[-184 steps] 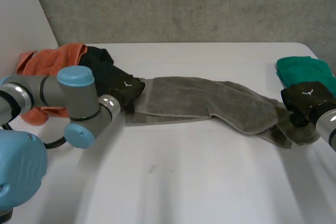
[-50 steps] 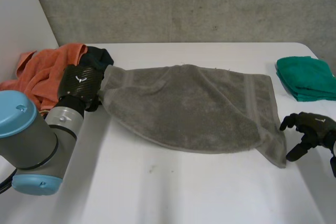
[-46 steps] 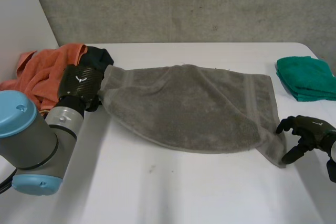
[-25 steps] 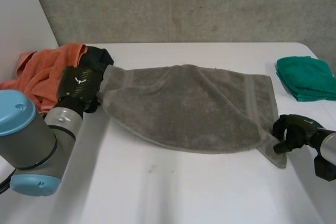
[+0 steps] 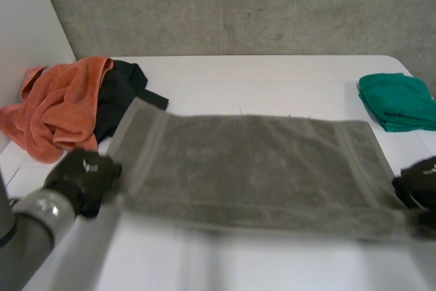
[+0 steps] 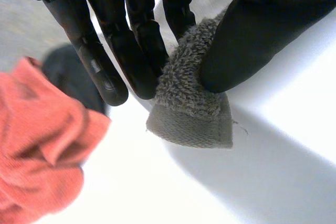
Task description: Fold the laundry.
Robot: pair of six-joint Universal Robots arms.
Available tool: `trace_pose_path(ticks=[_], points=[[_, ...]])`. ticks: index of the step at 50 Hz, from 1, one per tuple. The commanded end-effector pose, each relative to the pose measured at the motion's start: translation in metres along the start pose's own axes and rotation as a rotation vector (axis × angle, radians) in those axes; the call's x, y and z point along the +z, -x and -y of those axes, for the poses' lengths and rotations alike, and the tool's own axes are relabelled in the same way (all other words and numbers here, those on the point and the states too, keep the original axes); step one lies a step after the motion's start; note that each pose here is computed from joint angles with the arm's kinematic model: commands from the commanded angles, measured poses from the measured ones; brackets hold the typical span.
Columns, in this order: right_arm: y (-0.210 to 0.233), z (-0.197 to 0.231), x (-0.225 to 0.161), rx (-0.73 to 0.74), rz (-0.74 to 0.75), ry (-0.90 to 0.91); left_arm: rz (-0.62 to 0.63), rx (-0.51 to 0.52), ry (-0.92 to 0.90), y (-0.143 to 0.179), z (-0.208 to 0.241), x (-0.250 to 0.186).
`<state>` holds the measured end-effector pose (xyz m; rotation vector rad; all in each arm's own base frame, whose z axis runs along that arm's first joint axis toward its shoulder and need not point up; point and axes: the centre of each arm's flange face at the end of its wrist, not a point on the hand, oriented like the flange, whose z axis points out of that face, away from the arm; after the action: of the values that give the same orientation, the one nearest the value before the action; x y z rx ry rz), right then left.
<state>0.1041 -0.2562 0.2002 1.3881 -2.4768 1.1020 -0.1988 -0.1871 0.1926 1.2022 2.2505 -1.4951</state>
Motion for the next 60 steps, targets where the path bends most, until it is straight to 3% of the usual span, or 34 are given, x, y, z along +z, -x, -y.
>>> trace_pose_path(ticks=[1, 6, 11, 20, 26, 32, 37, 44, 49, 60], points=[[0.0, -0.005, -0.019, -0.087, 0.071, 0.06, -0.135, 0.129, 0.087, -0.023, -0.018, -0.043], [-0.006, -0.005, -0.011, -0.103, 0.023, 0.038, -0.139, 0.126, 0.029, -0.025, -0.011, -0.036], [-0.02, -0.001, 0.028, -0.06, -0.065, -0.016, -0.095, 0.114, -0.016, -0.023, -0.004, 0.0], [-0.037, 0.033, 0.077, -0.109, -0.209, -0.069, 0.099, 0.001, -0.023, -0.004, 0.008, 0.087], [-0.05, 0.05, 0.117, -0.162, -0.295, -0.118, 0.216, -0.016, -0.08, 0.003, 0.022, 0.136], [-0.053, 0.066, 0.148, -0.189, -0.35, -0.197, 0.247, -0.017, -0.164, -0.004, 0.038, 0.168], [-0.067, 0.076, 0.171, -0.19, -0.482, -0.251, 0.289, -0.022, -0.21, -0.002, 0.046, 0.188], [-0.084, 0.086, 0.172, -0.141, -0.63, -0.288, 0.356, -0.036, -0.267, 0.004, 0.059, 0.193], [-0.096, 0.11, 0.139, -0.035, -0.686, -0.419, 0.336, -0.034, -0.31, -0.006, 0.074, 0.176], [-0.081, 0.119, 0.084, 0.018, -0.589, -0.51, 0.327, -0.032, -0.334, 0.001, 0.08, 0.138]])
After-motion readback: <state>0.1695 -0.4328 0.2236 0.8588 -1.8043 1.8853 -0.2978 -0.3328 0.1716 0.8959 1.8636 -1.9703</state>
